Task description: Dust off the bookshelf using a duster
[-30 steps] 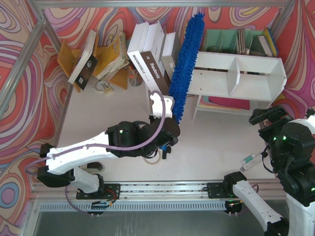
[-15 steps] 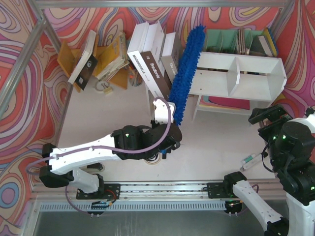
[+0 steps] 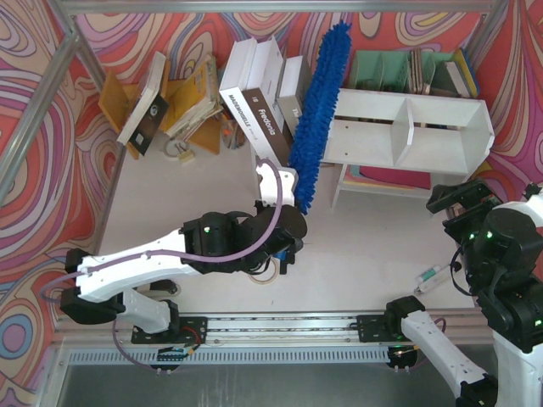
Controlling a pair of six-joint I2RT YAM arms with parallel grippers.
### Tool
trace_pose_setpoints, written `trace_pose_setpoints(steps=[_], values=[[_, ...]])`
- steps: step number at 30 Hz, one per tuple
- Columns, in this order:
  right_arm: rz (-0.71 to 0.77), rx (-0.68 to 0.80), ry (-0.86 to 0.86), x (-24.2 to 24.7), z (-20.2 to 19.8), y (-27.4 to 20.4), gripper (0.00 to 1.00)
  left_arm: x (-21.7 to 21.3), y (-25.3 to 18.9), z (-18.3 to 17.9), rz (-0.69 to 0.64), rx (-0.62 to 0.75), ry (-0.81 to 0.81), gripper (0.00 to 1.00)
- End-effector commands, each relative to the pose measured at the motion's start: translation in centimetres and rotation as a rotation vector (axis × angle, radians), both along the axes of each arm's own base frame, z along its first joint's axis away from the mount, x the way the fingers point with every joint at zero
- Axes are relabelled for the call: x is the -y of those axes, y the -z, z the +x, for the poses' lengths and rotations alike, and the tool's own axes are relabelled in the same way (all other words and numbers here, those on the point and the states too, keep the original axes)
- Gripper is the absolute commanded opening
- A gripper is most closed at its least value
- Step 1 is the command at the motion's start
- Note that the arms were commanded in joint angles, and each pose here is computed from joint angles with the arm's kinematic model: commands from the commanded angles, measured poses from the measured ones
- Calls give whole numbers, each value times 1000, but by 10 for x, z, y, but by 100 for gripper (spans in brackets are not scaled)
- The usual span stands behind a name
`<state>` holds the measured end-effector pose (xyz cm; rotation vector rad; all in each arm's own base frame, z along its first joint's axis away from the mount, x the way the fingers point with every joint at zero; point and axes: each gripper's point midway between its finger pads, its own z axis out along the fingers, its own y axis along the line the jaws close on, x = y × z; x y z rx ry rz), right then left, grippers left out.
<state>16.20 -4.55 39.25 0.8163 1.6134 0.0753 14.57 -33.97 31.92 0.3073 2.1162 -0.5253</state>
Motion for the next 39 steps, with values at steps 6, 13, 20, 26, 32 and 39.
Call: trace_pose_setpoints(steps=[6,13,20,26,32,39], values=[[-3,0,2,0,1,2,94,-10,3,5,-22,20,-47,0],[4,-1,-9,-3,5,4,94,-3,28,-3,-10,-46,-34,0],[9,-1,-14,-3,3,6,94,-4,-7,3,-30,17,-22,0],[8,1,-9,-2,0,5,94,-10,-36,7,-75,67,-19,0],[10,-4,-13,-3,2,6,94,-9,-23,5,-66,47,-23,0],[11,-3,-19,-4,4,5,94,0,18,-2,-28,-29,-17,0]])
